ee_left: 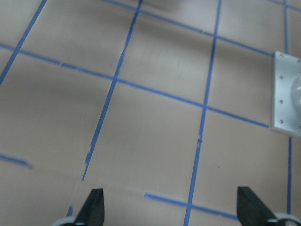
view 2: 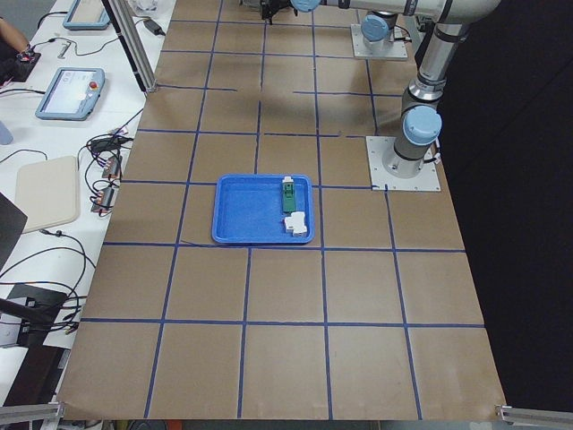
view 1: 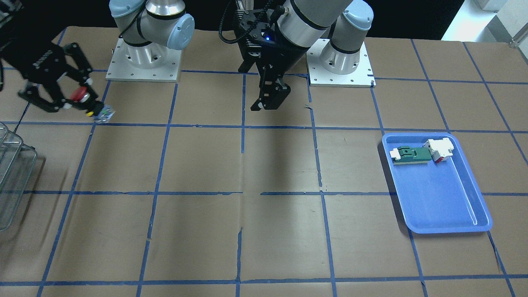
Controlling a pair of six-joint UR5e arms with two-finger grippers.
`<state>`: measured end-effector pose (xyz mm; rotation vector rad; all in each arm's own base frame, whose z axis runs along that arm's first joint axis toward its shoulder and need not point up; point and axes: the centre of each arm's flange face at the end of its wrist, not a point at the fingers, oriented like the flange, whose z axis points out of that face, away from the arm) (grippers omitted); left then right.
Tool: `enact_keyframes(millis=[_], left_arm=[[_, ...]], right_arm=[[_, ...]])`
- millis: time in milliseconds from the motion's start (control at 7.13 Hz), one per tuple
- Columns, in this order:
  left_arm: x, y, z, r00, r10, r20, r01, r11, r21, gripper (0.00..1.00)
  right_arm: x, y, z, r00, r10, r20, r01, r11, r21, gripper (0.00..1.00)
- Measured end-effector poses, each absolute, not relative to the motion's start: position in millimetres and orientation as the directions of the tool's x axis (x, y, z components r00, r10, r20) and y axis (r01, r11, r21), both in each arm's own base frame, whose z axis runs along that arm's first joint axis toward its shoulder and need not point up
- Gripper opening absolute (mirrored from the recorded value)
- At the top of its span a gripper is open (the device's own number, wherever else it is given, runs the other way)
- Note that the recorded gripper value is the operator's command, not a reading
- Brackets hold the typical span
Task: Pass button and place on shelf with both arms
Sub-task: 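Carry the button over the mesh basket with the right gripper while the left retracts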
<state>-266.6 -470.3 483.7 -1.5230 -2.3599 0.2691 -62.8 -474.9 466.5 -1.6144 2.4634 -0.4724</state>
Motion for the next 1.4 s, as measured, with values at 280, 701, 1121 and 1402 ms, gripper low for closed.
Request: enact_keyframes(millis=[280,701,1121,1402], left_arm=[[-215.0,-473.4,492.5,-0.575,0.813,0.097,0.792,0.582,-0.185,1.0],[-157.9,-468.6,499.2,-0.844,0.536,0.005,0.536,0.843,-0.049,1.0],[-153.5,-466.3,502.4,-0.987,0.158,-0.022,0.159,0.986,-0.04,1.0],[-156.5,-466.3,502.1,-1.0,0.028,-0.004,0.028,0.999,-0.043,1.0]], right_arm=[[-144.4,-503.3,451.2,-0.454,-0.884,0.117,-0.886,0.432,-0.171,0.0],[-232.3,-558.9,439.9,-0.405,-0.904,0.135,-0.911,0.411,0.021,0.0],[-281.4,-568.8,407.7,-0.358,-0.929,0.089,-0.927,0.365,0.083,0.0],[-289.7,-565.0,397.1,-0.368,-0.928,0.066,-0.925,0.372,0.078,0.59]])
